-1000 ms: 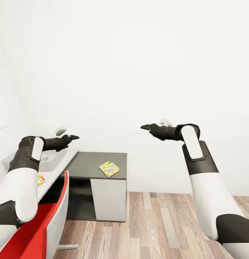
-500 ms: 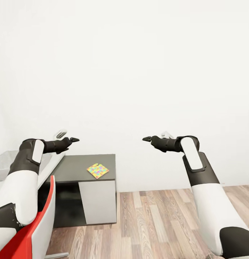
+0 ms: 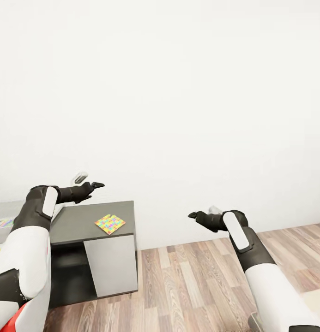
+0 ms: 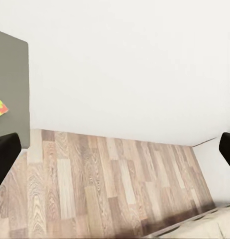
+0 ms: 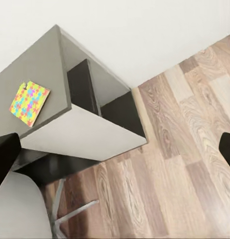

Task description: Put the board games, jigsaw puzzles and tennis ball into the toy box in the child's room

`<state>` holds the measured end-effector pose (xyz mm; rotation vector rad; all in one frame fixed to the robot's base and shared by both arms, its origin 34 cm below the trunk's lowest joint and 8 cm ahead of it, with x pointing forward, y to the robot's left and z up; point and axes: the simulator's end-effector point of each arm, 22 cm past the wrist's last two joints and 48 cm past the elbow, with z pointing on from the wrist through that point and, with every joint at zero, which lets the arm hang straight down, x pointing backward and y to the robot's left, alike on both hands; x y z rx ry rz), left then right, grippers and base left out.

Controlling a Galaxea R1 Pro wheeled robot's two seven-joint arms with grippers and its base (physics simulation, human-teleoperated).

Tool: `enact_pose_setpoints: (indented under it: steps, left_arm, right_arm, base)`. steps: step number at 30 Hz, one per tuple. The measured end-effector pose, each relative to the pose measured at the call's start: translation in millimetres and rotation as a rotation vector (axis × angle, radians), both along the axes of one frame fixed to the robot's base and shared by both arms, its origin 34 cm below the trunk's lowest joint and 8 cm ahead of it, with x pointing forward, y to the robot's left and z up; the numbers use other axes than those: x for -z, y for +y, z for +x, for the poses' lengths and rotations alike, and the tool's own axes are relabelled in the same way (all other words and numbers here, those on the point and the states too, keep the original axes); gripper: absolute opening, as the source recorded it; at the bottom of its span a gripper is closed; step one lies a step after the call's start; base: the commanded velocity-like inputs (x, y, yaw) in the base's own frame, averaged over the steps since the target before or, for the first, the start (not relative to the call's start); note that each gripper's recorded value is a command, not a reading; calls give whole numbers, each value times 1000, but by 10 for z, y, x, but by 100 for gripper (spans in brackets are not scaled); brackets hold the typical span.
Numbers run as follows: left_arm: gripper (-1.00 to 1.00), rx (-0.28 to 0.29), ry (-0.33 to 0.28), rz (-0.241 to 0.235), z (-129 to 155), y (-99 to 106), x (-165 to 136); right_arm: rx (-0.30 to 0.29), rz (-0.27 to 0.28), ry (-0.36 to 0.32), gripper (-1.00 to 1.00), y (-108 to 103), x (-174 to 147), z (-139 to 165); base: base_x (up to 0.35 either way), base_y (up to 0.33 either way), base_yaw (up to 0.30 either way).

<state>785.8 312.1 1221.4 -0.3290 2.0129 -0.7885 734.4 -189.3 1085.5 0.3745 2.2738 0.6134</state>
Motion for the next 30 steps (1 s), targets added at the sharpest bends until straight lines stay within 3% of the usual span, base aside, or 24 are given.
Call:
enact_pose_setpoints:
  steps: [4,10,15,20,24,30]
  left_arm:
    - [100,24,-14,11,-62,-42,11]
    - [100,35,-37,49,-195,-43,64]
    - [100,27,-39,78,-349,6,216]
    - [100,19,-10,87,-478,50,455]
    - [100,16,18,91,-578,89,646]
    - [100,-4,61,134,-880,407,990]
  right_arm:
    - [59,-41,63,100,-129,534,-129]
    - [80,-99,129,100,-106,1078,-296]
    - [51,-233,153,100,-29,1572,-473]
    - [8,-344,133,100,30,1798,-569]
    - [-19,-388,123,100,80,1870,-616]
    - [-46,-412,171,100,117,2253,-976]
  base:
    - [0,0,-231]
    - [0,0,-215]
    - [0,0,-120]
    - [0,0,-35]
    - [0,0,-10]
    - [0,0,-3]
